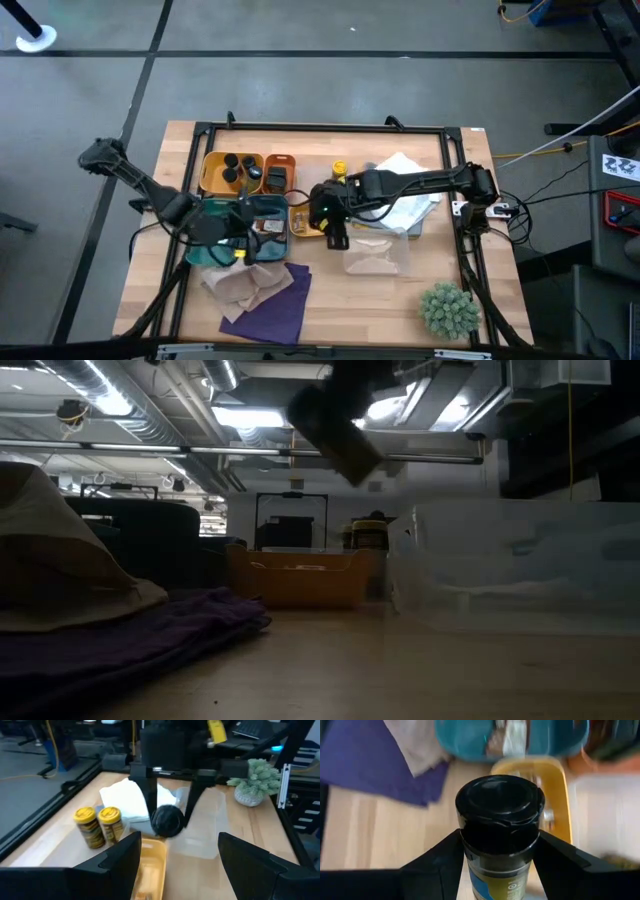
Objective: Sort spices by type
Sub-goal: Put the green spice bottle on the top yellow bin
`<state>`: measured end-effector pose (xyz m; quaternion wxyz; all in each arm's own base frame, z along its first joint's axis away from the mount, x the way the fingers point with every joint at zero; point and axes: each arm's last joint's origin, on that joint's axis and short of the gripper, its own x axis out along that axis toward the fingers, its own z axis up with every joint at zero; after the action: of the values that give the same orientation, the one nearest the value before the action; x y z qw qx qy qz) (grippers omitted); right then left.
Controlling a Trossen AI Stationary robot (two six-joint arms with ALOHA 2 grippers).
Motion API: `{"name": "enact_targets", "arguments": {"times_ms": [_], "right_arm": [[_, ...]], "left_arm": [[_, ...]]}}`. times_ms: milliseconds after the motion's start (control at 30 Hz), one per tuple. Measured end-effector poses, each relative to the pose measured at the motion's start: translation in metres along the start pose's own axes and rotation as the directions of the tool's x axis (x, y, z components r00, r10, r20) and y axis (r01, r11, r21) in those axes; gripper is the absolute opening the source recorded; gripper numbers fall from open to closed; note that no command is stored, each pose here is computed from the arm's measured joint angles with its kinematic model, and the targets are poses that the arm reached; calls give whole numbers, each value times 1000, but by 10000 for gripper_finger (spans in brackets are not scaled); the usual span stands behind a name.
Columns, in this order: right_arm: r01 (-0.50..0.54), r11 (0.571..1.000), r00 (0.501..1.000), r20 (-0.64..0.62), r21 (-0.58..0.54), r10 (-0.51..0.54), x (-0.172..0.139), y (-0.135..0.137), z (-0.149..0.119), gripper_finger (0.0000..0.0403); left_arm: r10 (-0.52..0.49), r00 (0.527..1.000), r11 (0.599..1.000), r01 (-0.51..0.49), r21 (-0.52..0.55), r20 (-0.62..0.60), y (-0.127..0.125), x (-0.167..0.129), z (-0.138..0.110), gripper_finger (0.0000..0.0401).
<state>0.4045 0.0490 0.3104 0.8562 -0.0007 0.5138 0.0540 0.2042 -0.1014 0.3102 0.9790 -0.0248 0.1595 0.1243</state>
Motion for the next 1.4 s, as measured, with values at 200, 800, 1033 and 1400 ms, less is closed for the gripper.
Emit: {"name": "enact_targets", "arguments": {"times_ms": [200, 800, 1033, 1400], "right_arm": [[-18, 999, 988, 151, -40, 24, -1, 13, 14, 209], [-7, 999, 962, 271, -40, 18, -3, 20, 25, 209], [-8, 999, 955, 294, -40, 20, -4, 21, 27, 209], [-10, 999, 955, 296, -38, 20, -3, 21, 27, 209]], "left_arm": [[-47, 999, 999, 48, 12, -19, 1, 25, 1, 249], [-90, 995, 994, 93, 60, -51, -2, 50, -6, 249], [-88, 995, 993, 91, 70, -51, -1, 51, -6, 249], [-87, 995, 992, 91, 91, -52, -2, 52, -6, 190]]}}
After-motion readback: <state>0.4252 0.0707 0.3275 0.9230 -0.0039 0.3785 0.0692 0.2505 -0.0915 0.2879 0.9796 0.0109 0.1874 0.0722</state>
